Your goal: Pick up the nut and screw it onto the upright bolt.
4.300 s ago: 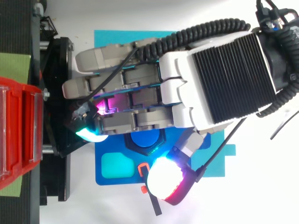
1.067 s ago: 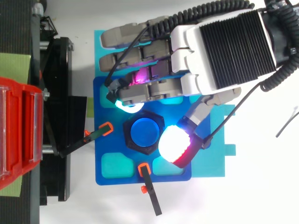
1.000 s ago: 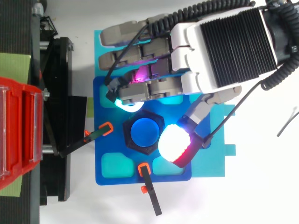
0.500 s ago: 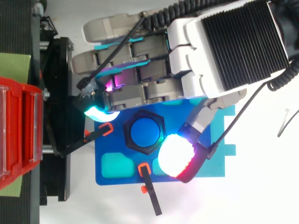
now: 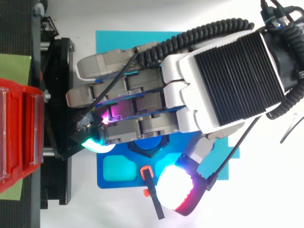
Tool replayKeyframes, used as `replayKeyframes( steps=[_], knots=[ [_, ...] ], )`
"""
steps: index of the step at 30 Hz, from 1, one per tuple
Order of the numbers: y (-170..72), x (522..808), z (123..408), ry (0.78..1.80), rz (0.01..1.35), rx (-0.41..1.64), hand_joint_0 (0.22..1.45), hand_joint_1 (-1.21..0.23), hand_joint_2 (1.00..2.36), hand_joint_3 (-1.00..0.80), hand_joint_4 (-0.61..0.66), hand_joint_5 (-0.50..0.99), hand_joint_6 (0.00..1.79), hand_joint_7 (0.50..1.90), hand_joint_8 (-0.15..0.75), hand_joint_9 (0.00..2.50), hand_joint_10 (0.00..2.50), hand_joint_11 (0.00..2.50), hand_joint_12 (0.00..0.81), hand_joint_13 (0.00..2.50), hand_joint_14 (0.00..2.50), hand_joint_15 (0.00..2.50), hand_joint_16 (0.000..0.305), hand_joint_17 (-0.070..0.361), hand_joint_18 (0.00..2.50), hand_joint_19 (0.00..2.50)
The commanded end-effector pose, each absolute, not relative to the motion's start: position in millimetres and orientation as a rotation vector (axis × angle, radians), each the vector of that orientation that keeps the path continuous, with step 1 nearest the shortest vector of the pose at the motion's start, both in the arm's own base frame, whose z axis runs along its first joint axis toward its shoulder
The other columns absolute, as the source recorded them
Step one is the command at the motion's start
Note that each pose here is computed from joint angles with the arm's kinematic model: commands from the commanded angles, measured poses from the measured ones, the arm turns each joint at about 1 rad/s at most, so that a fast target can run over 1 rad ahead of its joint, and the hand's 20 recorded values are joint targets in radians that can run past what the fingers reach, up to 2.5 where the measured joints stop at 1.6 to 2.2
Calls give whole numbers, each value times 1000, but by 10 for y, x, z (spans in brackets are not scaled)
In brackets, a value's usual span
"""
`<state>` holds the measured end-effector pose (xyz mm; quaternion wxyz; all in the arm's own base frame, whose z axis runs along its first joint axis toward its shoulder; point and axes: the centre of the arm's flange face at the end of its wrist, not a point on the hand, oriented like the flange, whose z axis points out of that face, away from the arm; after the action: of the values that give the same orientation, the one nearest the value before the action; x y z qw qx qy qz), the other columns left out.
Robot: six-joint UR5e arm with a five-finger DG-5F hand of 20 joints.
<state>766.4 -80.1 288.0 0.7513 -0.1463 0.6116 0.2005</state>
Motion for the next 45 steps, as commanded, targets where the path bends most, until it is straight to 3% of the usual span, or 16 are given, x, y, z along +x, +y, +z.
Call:
replayKeyframes(
  steps=[1, 22, 45],
  knots=[
    [-789, 7657, 2863, 1347, 438, -316, 491, -120, 1000, -500, 206, -64, 503, 811, 211, 803, 0, 0, 292, 368, 0, 0, 38, 85, 0, 0],
    [-880, 7578, 2682, 1362, 434, -306, 500, -129, 1000, -500, 223, -56, 504, 859, 225, 844, 0, 0, 286, 452, 0, 0, 39, 87, 22, 0],
    [-960, 7556, 2666, 1378, 430, -297, 517, -167, 1000, -500, 227, -5, 505, 1123, 238, 1009, 0, 0, 253, 591, 0, 0, 37, 83, 191, 0]
  ],
)
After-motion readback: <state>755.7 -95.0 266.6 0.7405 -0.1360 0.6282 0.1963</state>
